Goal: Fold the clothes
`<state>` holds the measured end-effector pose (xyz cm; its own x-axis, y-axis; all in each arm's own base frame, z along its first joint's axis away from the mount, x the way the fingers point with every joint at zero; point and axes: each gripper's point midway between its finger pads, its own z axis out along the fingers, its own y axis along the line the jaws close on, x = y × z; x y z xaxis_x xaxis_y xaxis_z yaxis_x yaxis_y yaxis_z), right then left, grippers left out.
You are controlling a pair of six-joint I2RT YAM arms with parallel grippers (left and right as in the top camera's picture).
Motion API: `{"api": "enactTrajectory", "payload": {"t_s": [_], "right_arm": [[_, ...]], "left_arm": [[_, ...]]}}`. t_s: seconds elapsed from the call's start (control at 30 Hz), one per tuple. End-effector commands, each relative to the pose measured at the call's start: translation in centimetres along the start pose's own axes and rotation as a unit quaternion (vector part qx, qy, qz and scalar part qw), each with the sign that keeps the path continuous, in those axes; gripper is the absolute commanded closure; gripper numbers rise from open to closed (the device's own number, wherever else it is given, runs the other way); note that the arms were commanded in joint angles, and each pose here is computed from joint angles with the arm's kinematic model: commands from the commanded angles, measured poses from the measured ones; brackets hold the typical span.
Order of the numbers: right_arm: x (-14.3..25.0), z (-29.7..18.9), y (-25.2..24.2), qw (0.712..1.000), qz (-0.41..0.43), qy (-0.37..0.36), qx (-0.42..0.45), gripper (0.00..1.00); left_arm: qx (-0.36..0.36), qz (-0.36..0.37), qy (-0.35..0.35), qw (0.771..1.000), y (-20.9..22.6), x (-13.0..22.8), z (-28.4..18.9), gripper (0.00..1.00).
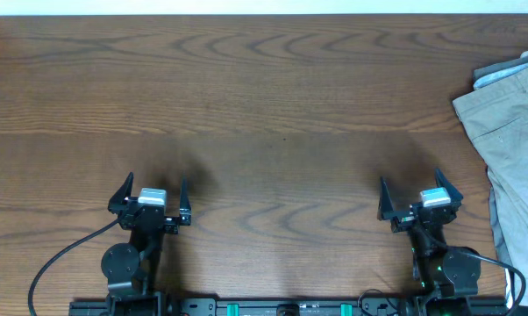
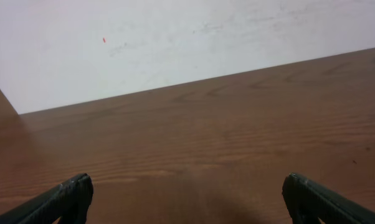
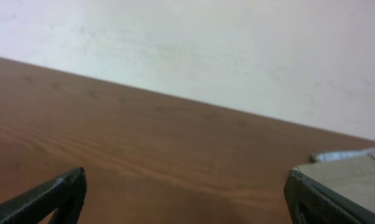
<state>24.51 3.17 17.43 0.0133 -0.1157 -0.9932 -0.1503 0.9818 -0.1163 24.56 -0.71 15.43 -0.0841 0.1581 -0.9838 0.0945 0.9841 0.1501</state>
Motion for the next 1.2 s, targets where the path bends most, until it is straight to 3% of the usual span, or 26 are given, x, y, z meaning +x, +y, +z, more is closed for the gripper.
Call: {"api": "enactTrajectory", "payload": {"t_s": [0.0, 0.2, 0.37, 0.5, 0.63, 0.77, 1.0, 1.17], "right_arm": [[-0.2, 0.0, 0.3, 1.0, -0.004, -0.005, -0.008, 0.01], [-2.3, -0.3, 2.6, 0.996, 0.003, -0.051, -0.079, 0.01], [-5.8, -1.0, 3.3, 0.987, 0.039, -0.114, -0.109, 0.01], [-7.9, -1.0, 2.2, 0.988, 0.067, -0.11, -0.086, 0.01], [-9.3, 0.2, 1.7, 0.993, 0.078, -0.049, -0.08, 0.01], [-9.9, 2.7, 1.3, 0.989, 0.113, 0.046, -0.079, 0.01], [-9.3, 8.8, 1.8, 0.954, 0.161, 0.23, -0.104, 0.01], [-7.2, 11.7, 3.5, 0.921, 0.191, 0.304, -0.153, 0.01]], "left_arm": [[0.005, -0.005, 0.012, 1.0, -0.3, 0.9, 0.1, 0.02], [0.054, -0.022, 0.003, 0.998, -2.0, 0.6, 0.0, 0.02], [0.066, -0.087, -0.051, 0.993, -1.9, -3.4, -0.5, 0.02], [0.061, -0.082, -0.078, 0.992, -1.3, -7.4, -1.3, 0.02], [0.046, -0.098, -0.053, 0.993, -0.1, -10.8, -1.2, 0.02], [0.051, -0.124, 0.04, 0.99, 0.5, -12.5, 0.4, 0.02], [0.061, -0.168, 0.235, 0.955, 1.1, -13.2, 4.0, 0.02], [0.076, -0.18, 0.291, 0.937, 1.1, -13.1, 6.4, 0.02]]}}
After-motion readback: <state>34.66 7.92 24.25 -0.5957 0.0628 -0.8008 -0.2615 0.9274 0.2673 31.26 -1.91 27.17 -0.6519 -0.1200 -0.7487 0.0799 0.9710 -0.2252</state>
